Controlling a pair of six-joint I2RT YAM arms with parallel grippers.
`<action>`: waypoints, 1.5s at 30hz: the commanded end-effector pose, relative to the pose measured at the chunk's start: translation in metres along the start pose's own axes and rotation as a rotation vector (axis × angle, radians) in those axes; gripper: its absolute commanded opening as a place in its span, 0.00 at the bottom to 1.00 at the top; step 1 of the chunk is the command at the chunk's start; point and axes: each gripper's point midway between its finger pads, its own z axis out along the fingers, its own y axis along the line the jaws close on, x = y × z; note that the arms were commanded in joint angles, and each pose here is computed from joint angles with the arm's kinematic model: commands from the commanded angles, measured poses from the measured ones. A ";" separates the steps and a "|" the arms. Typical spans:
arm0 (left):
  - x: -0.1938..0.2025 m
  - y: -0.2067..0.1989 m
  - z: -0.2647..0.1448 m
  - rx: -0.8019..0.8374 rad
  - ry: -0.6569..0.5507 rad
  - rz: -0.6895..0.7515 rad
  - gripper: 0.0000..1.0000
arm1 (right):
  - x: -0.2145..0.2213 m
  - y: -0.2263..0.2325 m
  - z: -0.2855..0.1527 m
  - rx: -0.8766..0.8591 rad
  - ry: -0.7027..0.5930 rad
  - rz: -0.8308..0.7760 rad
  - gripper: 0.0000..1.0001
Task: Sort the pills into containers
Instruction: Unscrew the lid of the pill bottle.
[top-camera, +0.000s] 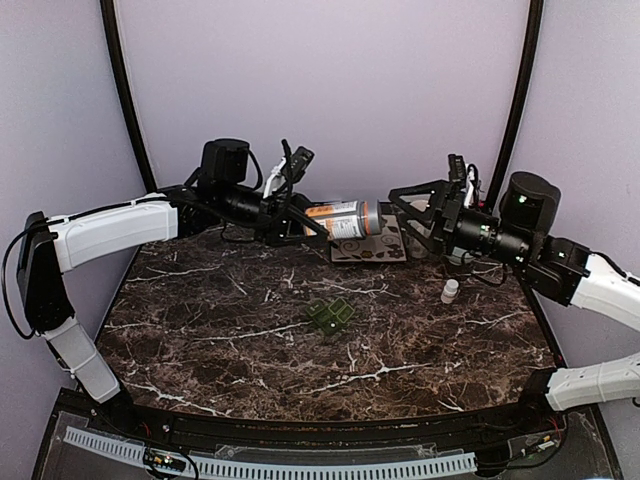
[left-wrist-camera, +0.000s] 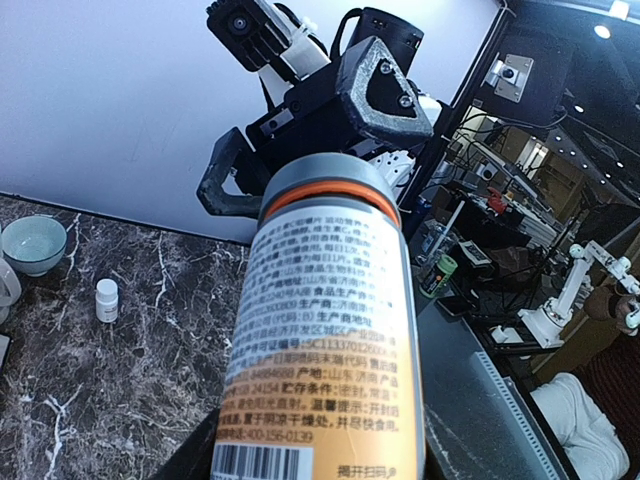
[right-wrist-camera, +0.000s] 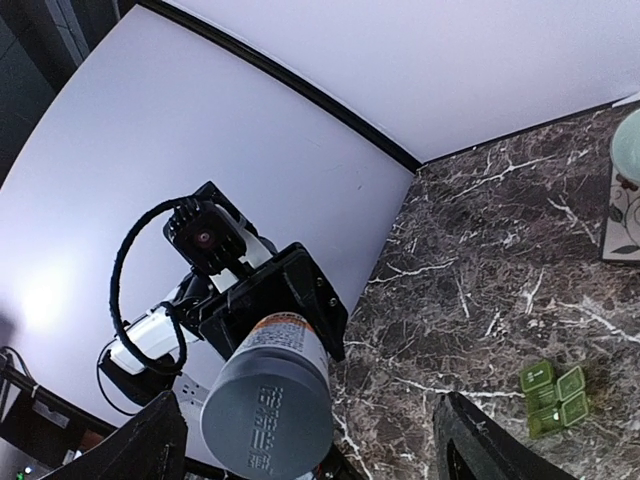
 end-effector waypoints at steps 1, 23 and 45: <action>-0.009 -0.010 -0.002 -0.011 -0.003 0.073 0.00 | -0.007 0.019 0.007 -0.088 0.003 0.073 0.86; -0.010 -0.004 0.001 -0.013 0.001 0.083 0.00 | 0.002 0.016 0.022 -0.084 0.077 0.097 0.86; -0.009 0.002 0.004 -0.013 0.007 0.076 0.00 | 0.015 0.019 0.035 -0.086 0.150 0.094 0.81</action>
